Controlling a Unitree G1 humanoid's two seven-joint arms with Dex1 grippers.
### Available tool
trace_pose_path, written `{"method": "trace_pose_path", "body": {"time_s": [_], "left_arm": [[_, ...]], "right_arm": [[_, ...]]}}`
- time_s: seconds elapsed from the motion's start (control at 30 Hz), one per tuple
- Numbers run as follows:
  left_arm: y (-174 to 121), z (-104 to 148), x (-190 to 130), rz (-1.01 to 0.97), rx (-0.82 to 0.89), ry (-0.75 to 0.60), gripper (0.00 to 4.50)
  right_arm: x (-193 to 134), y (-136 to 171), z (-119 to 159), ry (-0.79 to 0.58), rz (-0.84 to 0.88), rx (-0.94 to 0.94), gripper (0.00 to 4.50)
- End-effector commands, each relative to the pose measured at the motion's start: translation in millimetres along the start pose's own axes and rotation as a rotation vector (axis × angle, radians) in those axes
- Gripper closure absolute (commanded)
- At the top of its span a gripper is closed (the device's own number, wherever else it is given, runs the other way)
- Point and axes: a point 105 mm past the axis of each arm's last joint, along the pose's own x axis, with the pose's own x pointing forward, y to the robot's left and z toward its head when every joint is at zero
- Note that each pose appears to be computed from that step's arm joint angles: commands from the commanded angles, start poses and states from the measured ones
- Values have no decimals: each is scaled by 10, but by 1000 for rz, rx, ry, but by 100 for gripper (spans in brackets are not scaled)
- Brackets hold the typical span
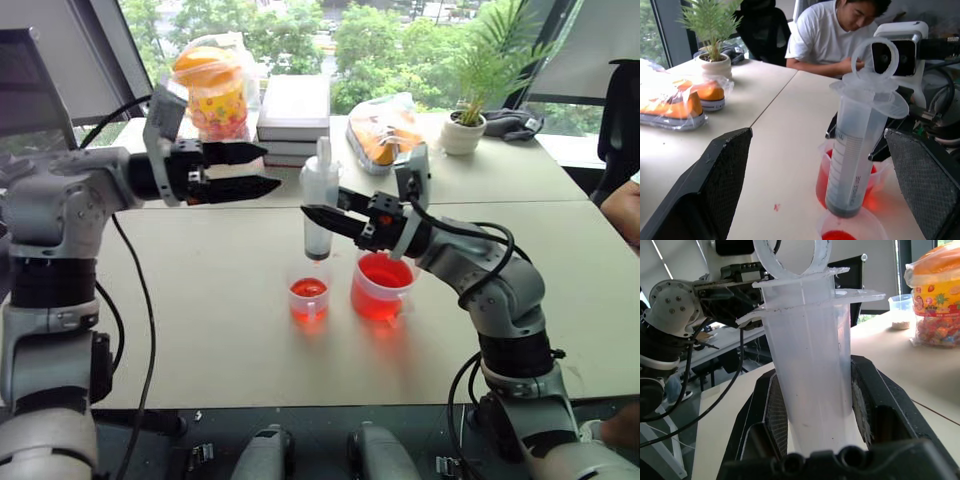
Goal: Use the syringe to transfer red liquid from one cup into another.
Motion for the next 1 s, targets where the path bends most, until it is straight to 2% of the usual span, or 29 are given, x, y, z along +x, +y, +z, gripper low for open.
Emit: {"method": "trace_pose_path", "body": {"time_s": [0.03, 0.1, 0.2, 0.33, 0.47, 0.57, 0.7, 0.8, 0.93, 1.0], "left_arm": [[-81, -16, -50, -21, 77, 42, 2], [-99, -92, -58, -28, 86, 70, 2], [-116, -157, 27, -31, 107, 63, 2], [-171, -176, 142, -51, 126, 27, 2], [-224, -259, 198, -70, 122, 23, 2], [-264, -316, 237, -83, 112, 20, 2], [-317, -401, 269, -92, 102, 19, 2], [-352, -420, 286, -98, 93, -3, 2], [-345, -479, 310, -64, 97, -12, 2], [-357, -478, 299, -60, 100, -19, 2]], "right_arm": [[-3, 65, 200, -63, 23, -24, 306], [-19, 57, 240, -66, 20, -22, 306], [-117, -50, 623, -103, -28, -4, 306], [-372, -509, 968, 0, -284, 56, 306], [-745, -934, 1079, 153, -548, 153, 306], [-1057, -1111, 941, 327, -693, 211, 306], [-1431, -1175, 499, 589, -789, 267, 306], [-1615, -1207, 261, 671, -828, 323, 306], [-1946, -1224, -202, 854, -903, 448, 306], [-2032, -1214, -328, 901, -911, 485, 306]]}}
